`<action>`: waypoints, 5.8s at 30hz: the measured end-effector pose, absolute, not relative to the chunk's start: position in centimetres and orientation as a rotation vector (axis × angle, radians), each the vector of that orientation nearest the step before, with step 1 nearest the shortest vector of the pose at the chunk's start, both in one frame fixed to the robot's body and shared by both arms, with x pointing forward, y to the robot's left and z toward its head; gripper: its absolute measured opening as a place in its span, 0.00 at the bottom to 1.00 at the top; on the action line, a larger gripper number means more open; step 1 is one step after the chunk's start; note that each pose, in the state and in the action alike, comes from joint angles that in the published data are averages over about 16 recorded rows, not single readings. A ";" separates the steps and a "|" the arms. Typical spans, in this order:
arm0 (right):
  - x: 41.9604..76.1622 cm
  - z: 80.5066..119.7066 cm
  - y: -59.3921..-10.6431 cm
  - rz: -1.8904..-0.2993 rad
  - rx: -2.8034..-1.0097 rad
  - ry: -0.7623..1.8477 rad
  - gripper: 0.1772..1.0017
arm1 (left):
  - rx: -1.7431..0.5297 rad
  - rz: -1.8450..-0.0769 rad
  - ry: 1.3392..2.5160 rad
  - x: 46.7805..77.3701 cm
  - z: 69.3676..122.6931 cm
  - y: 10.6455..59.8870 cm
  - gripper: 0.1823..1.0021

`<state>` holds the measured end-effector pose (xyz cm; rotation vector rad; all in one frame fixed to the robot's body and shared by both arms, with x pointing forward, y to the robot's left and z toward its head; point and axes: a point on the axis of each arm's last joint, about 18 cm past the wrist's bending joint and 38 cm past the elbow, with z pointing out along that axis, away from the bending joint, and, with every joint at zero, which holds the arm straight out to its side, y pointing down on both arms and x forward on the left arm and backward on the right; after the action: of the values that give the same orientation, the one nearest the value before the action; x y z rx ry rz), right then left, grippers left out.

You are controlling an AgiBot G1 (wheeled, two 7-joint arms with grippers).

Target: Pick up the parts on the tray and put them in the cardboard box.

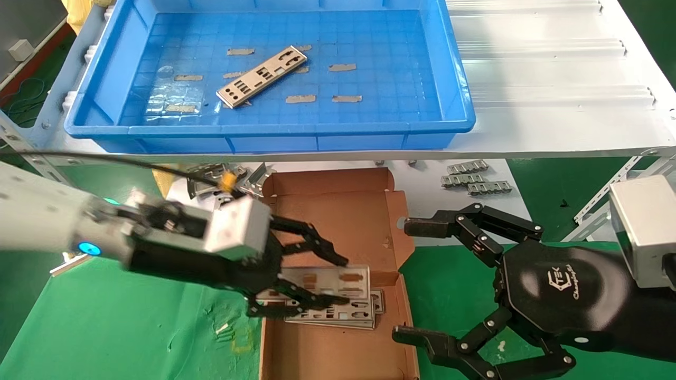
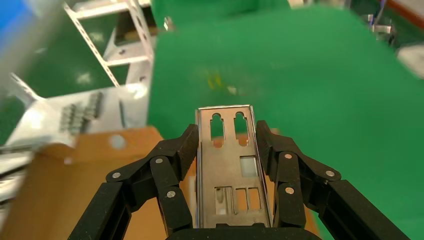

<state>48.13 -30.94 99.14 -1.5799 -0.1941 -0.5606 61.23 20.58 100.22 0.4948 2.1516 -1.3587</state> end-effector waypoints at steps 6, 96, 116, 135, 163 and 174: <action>48.1 99.1 -30.9 -0.561 -1.580 -0.194 1.00 | 0.491 -1.326 2.190 63.7 94.2 18.5 0.33; 48.1 99.1 -31.0 -0.561 -1.580 -0.193 1.00 | 0.233 -1.791 1.978 60.2 93.8 24.3 1.00; 48.1 99.1 -31.0 -0.561 -1.580 -0.193 1.00 | 0.241 -1.828 1.903 53.3 97.3 28.6 1.00; 48.1 99.1 -31.0 -0.561 -1.580 -0.193 1.00 | 0.287 -1.794 1.926 47.1 99.3 30.0 1.00; 48.1 99.1 -31.0 -0.561 -1.580 -0.193 1.00 | 0.278 -1.799 1.923 47.6 99.2 30.0 1.00; 48.1 99.1 -31.0 -0.561 -1.580 -0.193 1.00 | 0.277 -1.799 1.924 47.6 99.2 30.0 1.00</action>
<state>48.14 -30.97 99.14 -1.5796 -0.1928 -0.5611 47.63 30.00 99.18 0.2768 1.9236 -1.7994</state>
